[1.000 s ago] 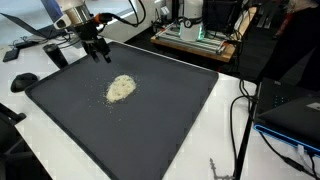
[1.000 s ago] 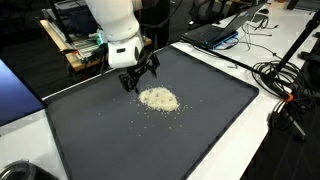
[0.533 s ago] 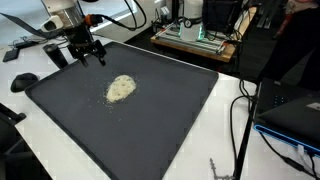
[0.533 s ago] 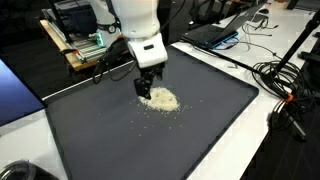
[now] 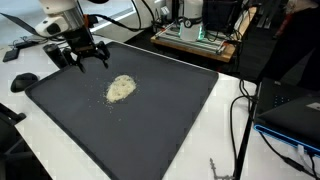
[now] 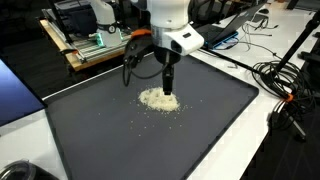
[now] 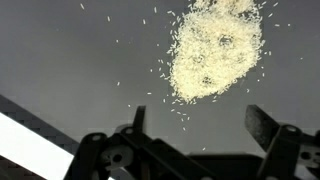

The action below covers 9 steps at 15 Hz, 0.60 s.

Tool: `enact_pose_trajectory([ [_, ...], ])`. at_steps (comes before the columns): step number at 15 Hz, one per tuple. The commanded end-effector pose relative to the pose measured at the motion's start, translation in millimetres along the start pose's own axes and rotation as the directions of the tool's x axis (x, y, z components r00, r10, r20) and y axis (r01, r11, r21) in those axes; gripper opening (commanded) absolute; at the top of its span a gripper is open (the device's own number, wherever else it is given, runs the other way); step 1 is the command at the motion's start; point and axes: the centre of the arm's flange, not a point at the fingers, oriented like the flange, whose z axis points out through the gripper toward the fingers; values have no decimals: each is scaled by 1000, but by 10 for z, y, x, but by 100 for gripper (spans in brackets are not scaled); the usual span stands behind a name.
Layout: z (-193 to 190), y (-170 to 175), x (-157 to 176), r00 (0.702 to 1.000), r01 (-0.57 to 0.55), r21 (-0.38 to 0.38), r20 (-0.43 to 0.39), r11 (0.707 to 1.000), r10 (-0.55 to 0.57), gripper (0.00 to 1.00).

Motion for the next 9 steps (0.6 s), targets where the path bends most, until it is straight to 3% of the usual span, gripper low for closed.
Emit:
enact_pose_trajectory([
  [1,-29,-116,214,986,165,-29,44,986,-164,100],
  [5,4,-334,462,956,283,-42,95,958,-278,100],
  [9,-12,-576,689,950,284,-80,161,955,-269,100],
])
